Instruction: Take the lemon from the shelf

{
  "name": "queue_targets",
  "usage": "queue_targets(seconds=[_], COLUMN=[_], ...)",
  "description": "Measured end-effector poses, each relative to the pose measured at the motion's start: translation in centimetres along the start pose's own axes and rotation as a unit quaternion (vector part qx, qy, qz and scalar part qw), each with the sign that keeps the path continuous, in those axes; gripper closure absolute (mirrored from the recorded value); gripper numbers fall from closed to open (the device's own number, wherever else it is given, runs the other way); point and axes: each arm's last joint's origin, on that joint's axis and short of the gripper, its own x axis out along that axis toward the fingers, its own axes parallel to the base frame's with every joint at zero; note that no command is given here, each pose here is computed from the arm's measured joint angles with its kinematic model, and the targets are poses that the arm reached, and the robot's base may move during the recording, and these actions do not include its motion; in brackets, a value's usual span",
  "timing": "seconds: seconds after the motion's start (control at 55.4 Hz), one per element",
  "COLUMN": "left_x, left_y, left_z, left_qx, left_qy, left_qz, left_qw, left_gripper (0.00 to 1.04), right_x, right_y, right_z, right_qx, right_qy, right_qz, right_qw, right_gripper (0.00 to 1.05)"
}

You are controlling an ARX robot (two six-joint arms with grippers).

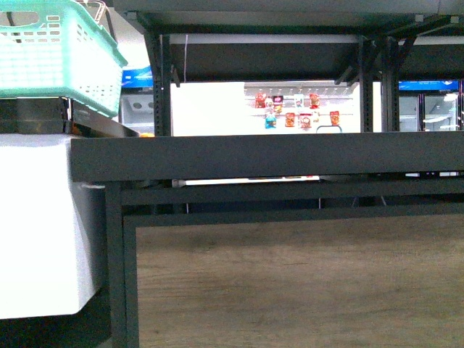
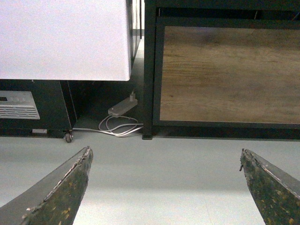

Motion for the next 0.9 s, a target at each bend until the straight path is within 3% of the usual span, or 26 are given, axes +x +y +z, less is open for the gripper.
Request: queue_targets(seconds=[0.903], left_x=[0.0], left_y=[0.0], left_z=[0.0], left_qx=[0.0], left_qy=[0.0], left_qz=[0.0], left_qw=[1.0], left_gripper=[0.08], right_x=[0.0], right_y=[0.0], right_z=[0.0], right_qx=[0.0], right_qy=[0.0], right_qz=[0.0], right_qw=[1.0], right_gripper=[0.07])
